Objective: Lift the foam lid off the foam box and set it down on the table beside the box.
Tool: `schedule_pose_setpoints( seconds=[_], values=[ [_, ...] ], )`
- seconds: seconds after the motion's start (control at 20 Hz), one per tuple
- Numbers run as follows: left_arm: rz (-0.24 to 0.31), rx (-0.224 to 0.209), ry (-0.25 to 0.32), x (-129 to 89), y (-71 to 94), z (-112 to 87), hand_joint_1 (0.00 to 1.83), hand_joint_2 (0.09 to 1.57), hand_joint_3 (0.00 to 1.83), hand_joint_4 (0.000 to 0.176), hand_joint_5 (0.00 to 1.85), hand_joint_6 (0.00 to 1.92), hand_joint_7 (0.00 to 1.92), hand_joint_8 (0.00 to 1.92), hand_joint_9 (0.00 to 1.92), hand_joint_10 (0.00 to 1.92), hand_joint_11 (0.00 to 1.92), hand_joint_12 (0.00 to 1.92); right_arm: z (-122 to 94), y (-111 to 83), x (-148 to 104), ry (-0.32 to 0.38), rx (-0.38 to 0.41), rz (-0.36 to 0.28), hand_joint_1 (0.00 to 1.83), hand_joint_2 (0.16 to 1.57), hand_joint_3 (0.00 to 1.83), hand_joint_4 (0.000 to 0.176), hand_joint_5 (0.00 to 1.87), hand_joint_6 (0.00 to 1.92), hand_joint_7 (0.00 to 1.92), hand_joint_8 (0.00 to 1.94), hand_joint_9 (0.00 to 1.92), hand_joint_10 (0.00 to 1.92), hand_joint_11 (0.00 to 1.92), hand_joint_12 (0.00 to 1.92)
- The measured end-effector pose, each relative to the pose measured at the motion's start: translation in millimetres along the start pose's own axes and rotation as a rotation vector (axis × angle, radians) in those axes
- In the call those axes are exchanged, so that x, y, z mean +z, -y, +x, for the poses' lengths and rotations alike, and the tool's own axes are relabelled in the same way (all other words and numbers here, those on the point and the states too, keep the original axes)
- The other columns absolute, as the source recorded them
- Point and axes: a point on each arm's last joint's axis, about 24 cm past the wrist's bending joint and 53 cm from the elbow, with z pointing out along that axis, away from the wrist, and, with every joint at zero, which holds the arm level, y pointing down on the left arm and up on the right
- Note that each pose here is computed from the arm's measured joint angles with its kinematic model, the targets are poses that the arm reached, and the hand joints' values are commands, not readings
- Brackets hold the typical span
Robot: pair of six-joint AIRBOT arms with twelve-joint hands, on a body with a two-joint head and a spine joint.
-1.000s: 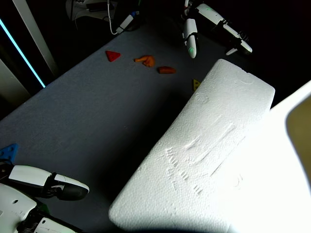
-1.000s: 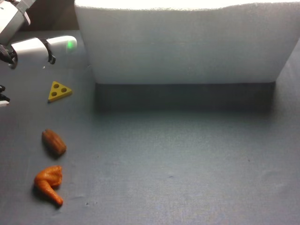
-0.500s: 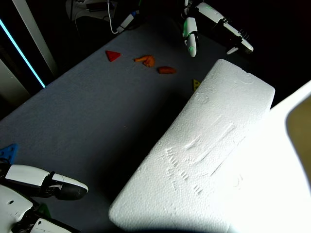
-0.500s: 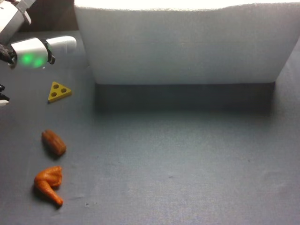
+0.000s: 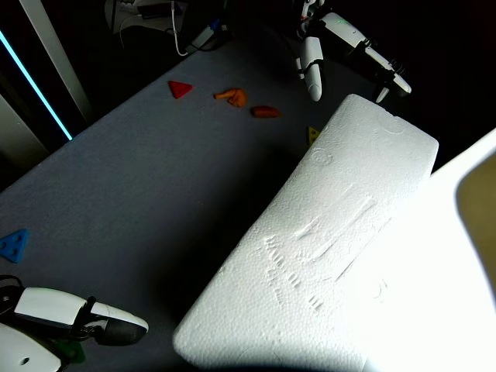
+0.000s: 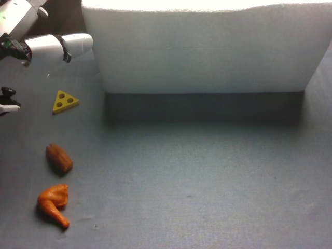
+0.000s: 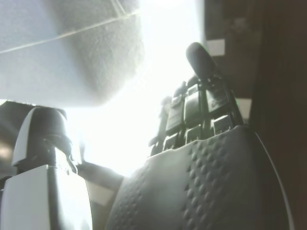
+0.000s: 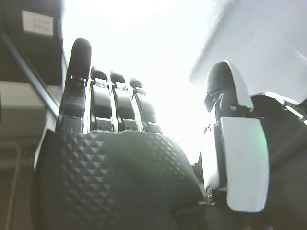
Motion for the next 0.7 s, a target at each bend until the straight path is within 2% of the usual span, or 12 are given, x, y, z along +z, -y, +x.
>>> schedule_pose_setpoints(
  seconds=[0.05, 0.1, 0.15, 0.2, 0.25, 0.35, 0.45, 0.5, 0.55, 0.6, 0.65, 0.7],
  values=[
    [-0.011, -0.003, -0.001, 1.2, -2.2, -0.3, 0.55, 1.06, 0.0, 0.022, 0.0, 0.0, 0.0, 0.0, 0.0, 0.0, 0.0, 1.15, 1.0, 1.9, 1.5, -0.004, 0.004, 0.007, 0.51, 1.14, 0.0, 0.0, 0.0, 0.0, 0.0, 0.0, 0.0, 0.0, 0.0, 0.67],
    [-0.016, -0.002, 0.001, 2.7, -3.9, -1.6, 0.54, 1.06, 0.0, 0.022, 0.0, 0.0, 0.0, 0.0, 0.0, 0.0, 0.0, 1.08, 1.2, 3.2, 2.3, -0.004, 0.004, 0.01, 0.51, 1.13, 0.0, 0.0, 0.0, 0.0, 0.0, 0.0, 0.0, 0.0, 0.0, 0.67],
    [-0.022, -0.006, 0.006, 3.0, -5.7, -3.2, 0.5, 1.06, 0.0, 0.036, 0.0, 0.0, 0.0, 0.0, 0.0, 0.0, 0.0, 1.06, 2.2, 4.4, 4.3, -0.007, 0.004, 0.013, 0.51, 1.13, 0.0, 0.0, 0.0, 0.0, 0.0, 0.0, 0.0, 0.0, 0.0, 0.5],
    [-0.026, -0.005, 0.003, 3.5, -7.0, -2.2, 0.5, 1.08, 0.0, 0.031, 0.0, 0.0, 0.0, 0.0, 0.01, 0.0, 0.0, 1.11, 3.3, 5.5, 5.4, -0.008, 0.011, 0.018, 0.5, 1.13, 0.0, 0.0, 0.0, 0.0, 0.0, 0.0, 0.0, 0.0, 0.0, 0.47],
    [-0.032, -0.012, 0.0, 4.3, -9.4, 1.3, 0.5, 1.07, 0.0, 0.011, 0.0, 0.0, 0.0, 0.0, 0.02, 0.01, 0.0, 1.12, 6.7, 6.9, 6.6, -0.017, 0.011, 0.022, 0.49, 1.14, 0.0, 0.0, 0.0, 0.0, 0.0, 0.0, 0.0, 0.0, 0.0, 0.58],
    [-0.043, -0.019, -0.016, 6.3, -14.3, 9.6, 0.48, 1.05, 0.0, 0.008, 0.0, 0.0, 0.0, 0.0, 0.03, 0.01, 0.0, 1.03, 13.6, 7.3, 6.8, -0.036, 0.015, 0.026, 0.54, 1.16, 0.0, 0.0, 0.0, 0.0, 0.0, 0.0, 0.0, 0.0, 0.0, 0.28],
    [-0.058, -0.029, -0.025, 7.8, -19.4, 13.9, 0.47, 1.04, 0.0, 0.006, 0.0, 0.0, 0.0, 0.0, 0.04, 0.01, 0.0, 1.02, 18.0, 8.0, 7.9, -0.047, 0.02, 0.028, 0.55, 1.15, 0.0, 0.0, 0.0, 0.0, 0.0, 0.0, 0.0, 0.0, 0.0, 0.41],
    [-0.065, -0.041, -0.023, 8.3, -21.6, 14.1, 0.46, 1.03, 0.0, 0.001, 0.0, 0.0, 0.0, 0.0, 0.04, 0.01, 0.0, 0.96, 17.4, 10.1, 9.1, -0.043, 0.032, 0.033, 0.54, 1.14, 0.0, 0.0, 0.0, 0.0, 0.0, 0.0, 0.0, 0.0, 0.0, 0.64],
    [-0.071, -0.046, -0.021, 8.5, -23.3, 13.0, 0.46, 1.03, 0.0, 0.001, 0.0, 0.0, 0.0, 0.0, 0.04, 0.01, 0.0, 0.96, 16.6, 10.6, 9.9, -0.04, 0.044, 0.033, 0.54, 1.14, 0.0, 0.0, 0.0, 0.0, 0.0, 0.0, 0.0, 0.0, 0.0, 0.64],
    [-0.075, -0.059, -0.01, 10.2, -25.8, 11.9, 0.45, 1.03, 0.0, 0.0, 0.0, 0.0, 0.0, 0.0, 0.02, 0.0, 0.0, 0.88, 16.3, 12.8, 11.6, -0.035, 0.062, 0.037, 0.54, 1.13, 0.0, 0.0, 0.0, 0.0, 0.0, 0.0, 0.0, 0.0, 0.0, 0.95],
    [-0.076, -0.07, -0.007, 11.0, -26.8, 11.5, 0.45, 1.02, 0.0, 0.006, 0.0, 0.0, 0.0, 0.0, 0.0, 0.0, 0.0, 0.83, 17.4, 12.8, 12.5, -0.034, 0.077, 0.037, 0.56, 1.12, 0.0, 0.0, 0.0, 0.0, 0.0, 0.0, 0.0, 0.0, 0.0, 0.97],
    [-0.074, -0.08, -0.01, 12.1, -26.6, 14.9, 0.48, 1.03, 0.0, 0.008, 0.0, 0.0, 0.0, 0.0, 0.0, 0.0, 0.0, 0.71, 20.3, 11.8, 12.8, -0.037, 0.097, 0.035, 0.57, 1.12, 0.0, 0.0, 0.0, 0.0, 0.0, 0.0, 0.0, 0.0, 0.0, 0.79]
  ],
)
